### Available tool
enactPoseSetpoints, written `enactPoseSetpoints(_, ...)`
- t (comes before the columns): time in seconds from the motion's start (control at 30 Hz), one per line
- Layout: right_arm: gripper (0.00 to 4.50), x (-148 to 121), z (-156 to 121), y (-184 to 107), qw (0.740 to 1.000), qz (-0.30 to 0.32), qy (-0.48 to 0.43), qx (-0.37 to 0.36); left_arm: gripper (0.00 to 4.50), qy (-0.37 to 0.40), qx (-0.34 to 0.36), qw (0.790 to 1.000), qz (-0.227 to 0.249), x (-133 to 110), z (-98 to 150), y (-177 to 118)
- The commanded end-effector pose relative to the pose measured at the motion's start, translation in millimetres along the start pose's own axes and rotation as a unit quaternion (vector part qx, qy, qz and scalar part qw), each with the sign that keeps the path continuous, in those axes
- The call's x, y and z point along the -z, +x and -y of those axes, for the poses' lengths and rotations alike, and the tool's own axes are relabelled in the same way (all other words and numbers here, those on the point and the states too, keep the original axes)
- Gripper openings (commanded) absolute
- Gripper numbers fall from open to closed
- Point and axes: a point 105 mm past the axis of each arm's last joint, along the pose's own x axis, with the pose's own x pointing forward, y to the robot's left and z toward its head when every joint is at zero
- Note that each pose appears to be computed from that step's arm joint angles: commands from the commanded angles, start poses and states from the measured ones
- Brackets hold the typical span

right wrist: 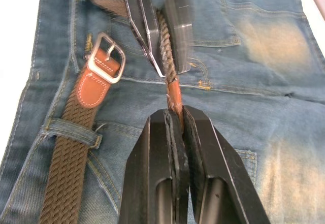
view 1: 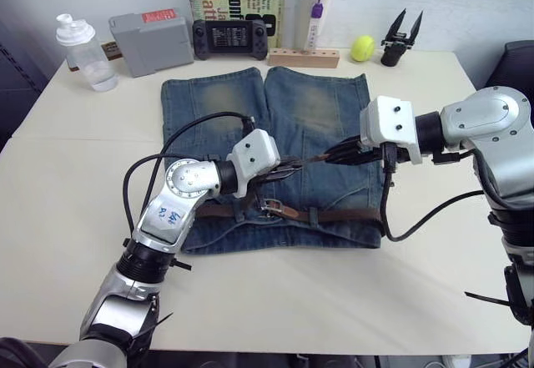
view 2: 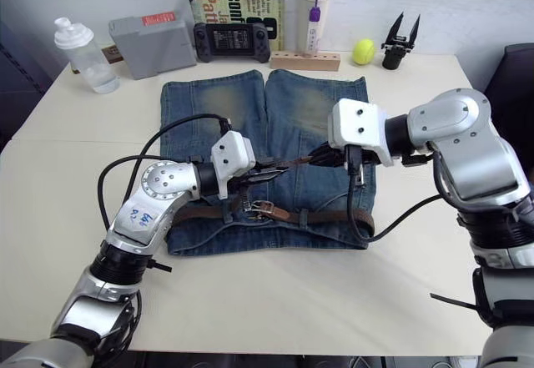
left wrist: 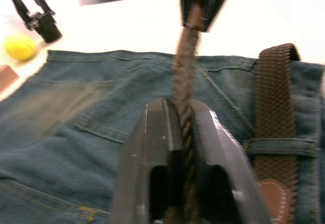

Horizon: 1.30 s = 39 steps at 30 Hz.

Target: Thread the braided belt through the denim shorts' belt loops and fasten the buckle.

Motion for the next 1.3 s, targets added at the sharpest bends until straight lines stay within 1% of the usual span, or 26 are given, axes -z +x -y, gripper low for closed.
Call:
enactPoseSetpoints(0.03, 1.12, -10, 5, -13, 0.997, 0.029, 0.045, 0.048, 0.0, -0.049, -0.022, 0.999, 0.01, -4, -12, -12)
enactPoseSetpoints(0.1, 2.02, -11, -1, -17, 0.996, 0.033, 0.056, 0.053, 0.0, -0.077, -0.058, 0.995, -0.021, 12, -26, -23)
enactPoseSetpoints(0.13, 2.45, -12, -5, -19, 0.996, 0.038, 0.064, 0.057, 0.0, -0.088, -0.08, 0.992, -0.048, 23, -34, -29)
enactPoseSetpoints(0.2, 3.21, -11, -20, -12, 0.995, 0.045, 0.072, 0.053, 0.0, -0.099, -0.111, 0.985, -0.089, 39, -47, -42)
enactPoseSetpoints(0.23, 3.54, -11, -26, -9, 0.995, 0.046, 0.074, 0.051, 0.0, -0.103, -0.117, 0.983, -0.1, 43, -51, -46)
enactPoseSetpoints(0.27, 4.1, -10, -35, -1, 0.995, 0.049, 0.074, 0.049, 0.0, -0.107, -0.121, 0.981, -0.109, 45, -54, -50)
enactPoseSetpoints(0.3, 4.46, -9, -41, 4, 0.995, 0.052, 0.074, 0.048, 0.0, -0.11, -0.122, 0.98, -0.114, 47, -56, -52)
enactPoseSetpoints(0.4, 4.46, -6, -70, 31, 0.99, 0.07, 0.123, 0.031, 0.0, -0.102, -0.12, 0.979, -0.133, 52, -61, -60)
enactPoseSetpoints(0.5, 4.46, -3, -91, 55, 0.989, 0.068, 0.123, 0.036, 0.0, -0.09, -0.112, 0.978, -0.15, 56, -63, -66)
enactPoseSetpoints(0.53, 4.46, -2, -90, 62, 0.988, 0.069, 0.124, 0.054, 0.0, -0.088, -0.11, 0.978, -0.153, 57, -62, -68)
enactPoseSetpoints(0.63, 4.46, 15, -87, 78, 0.991, 0.027, 0.08, 0.107, 0.0, -0.085, -0.101, 0.979, -0.153, 57, -60, -69)
enactPoseSetpoints(0.7, 4.46, 21, -81, 81, 0.987, 0.016, 0.075, 0.139, 0.0, -0.083, -0.097, 0.98, -0.154, 57, -58, -70)
enactPoseSetpoints(0.8, 4.46, 24, -71, 81, 0.979, 0.018, 0.091, 0.183, 0.0, -0.076, -0.091, 0.98, -0.16, 57, -56, -72)
enactPoseSetpoints(1.03, 4.46, 24, -77, 91, 0.98, 0.011, 0.096, 0.176, 0.0, -0.064, -0.1, 0.979, -0.164, 53, -64, -78)
enactPoseSetpoints(1.17, 4.46, 25, -78, 93, 0.978, 0.014, 0.109, 0.18, 0.0, -0.059, -0.097, 0.981, -0.158, 49, -66, -78)
enactPoseSetpoints(1.2, 3.96, 26, -79, 93, 0.976, 0.013, 0.118, 0.181, 0.0, -0.057, -0.095, 0.982, -0.155, 48, -65, -78)
enactPoseSetpoints(1.23, 3.72, 28, -79, 93, 0.974, 0.012, 0.132, 0.184, 0.0, -0.054, -0.091, 0.983, -0.15, 46, -64, -77)
enactPoseSetpoints(1.27, 3.36, 30, -79, 93, 0.971, 0.011, 0.148, 0.186, 0.0, -0.054, -0.089, 0.984, -0.147, 44, -63, -77)
enactPoseSetpoints(1.3, 2.84, 32, -80, 94, 0.968, 0.01, 0.165, 0.187, 0.0, -0.052, -0.084, 0.984, -0.146, 43, -62, -77)
